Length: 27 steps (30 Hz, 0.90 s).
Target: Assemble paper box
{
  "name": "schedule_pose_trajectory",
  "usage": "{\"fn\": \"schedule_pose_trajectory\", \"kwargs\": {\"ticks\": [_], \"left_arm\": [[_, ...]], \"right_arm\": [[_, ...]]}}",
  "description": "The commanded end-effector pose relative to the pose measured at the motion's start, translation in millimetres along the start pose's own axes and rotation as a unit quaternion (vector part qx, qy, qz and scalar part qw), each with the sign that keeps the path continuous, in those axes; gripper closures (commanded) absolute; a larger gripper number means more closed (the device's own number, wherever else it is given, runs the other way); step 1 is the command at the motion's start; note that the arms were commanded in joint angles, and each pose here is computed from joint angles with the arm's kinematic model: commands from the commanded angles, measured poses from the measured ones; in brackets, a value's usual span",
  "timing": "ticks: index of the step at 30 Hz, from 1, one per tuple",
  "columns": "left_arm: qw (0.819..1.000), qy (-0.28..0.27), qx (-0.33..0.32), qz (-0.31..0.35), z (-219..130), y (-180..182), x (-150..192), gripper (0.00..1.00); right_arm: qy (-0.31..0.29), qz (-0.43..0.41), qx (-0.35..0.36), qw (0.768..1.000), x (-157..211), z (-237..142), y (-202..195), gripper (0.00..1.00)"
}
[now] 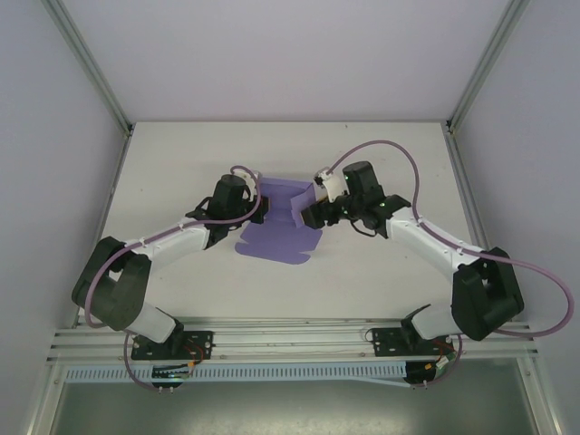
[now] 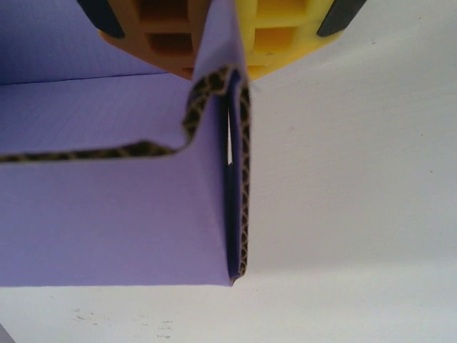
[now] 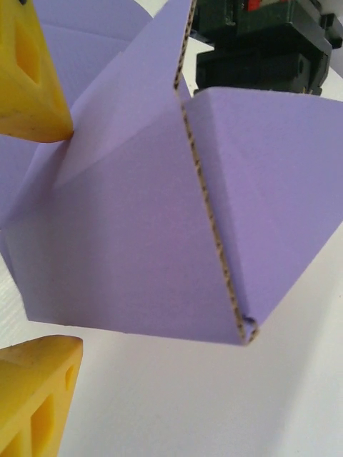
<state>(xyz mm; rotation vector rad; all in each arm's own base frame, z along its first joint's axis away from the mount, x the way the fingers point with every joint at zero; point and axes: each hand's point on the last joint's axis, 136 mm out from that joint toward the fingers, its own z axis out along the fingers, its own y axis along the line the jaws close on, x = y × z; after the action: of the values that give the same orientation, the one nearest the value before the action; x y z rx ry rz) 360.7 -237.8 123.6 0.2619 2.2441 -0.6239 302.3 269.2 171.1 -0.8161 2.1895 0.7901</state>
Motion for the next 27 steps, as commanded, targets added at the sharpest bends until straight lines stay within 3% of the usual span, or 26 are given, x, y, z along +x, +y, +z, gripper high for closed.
{"fn": "schedule_pose_trajectory", "kwargs": {"ticks": [1, 4, 7, 11, 16, 20, 27], "left_arm": [[0.998, -0.023, 0.051, 0.003, -8.0, -23.4, -16.0, 1.00], [0.999, -0.020, 0.040, -0.007, -5.4, -20.9, -18.5, 1.00], [1.000, -0.013, 0.010, -0.019, -3.0, -11.6, -18.7, 1.00], [0.999, -0.002, -0.035, -0.031, -2.4, 3.1, -16.9, 1.00], [0.999, 0.002, -0.031, -0.036, 1.1, 1.2, -16.5, 1.00], [1.000, -0.004, 0.004, -0.025, 0.2, -10.9, -18.5, 1.00], [1.000, -0.001, 0.006, -0.022, -1.8, -12.6, -18.1, 1.00]], "right_arm": [[-0.020, -0.014, 0.024, 0.999, -18.7, 14.2, -12.1, 0.28], [-0.020, 0.004, 0.046, 0.999, -24.0, 26.7, -19.6, 0.29], [-0.021, 0.010, 0.077, 0.997, -27.4, 32.6, -26.9, 0.41], [-0.012, 0.011, 0.098, 0.995, -21.2, 35.4, -29.2, 0.41], [-0.004, 0.009, 0.042, 0.999, -14.5, 42.8, -9.2, 0.38], [-0.001, 0.007, 0.053, 0.999, -14.5, 47.9, -14.9, 0.37], [0.006, 0.009, 0.013, 1.000, -14.1, 58.9, -4.6, 0.35]]}}
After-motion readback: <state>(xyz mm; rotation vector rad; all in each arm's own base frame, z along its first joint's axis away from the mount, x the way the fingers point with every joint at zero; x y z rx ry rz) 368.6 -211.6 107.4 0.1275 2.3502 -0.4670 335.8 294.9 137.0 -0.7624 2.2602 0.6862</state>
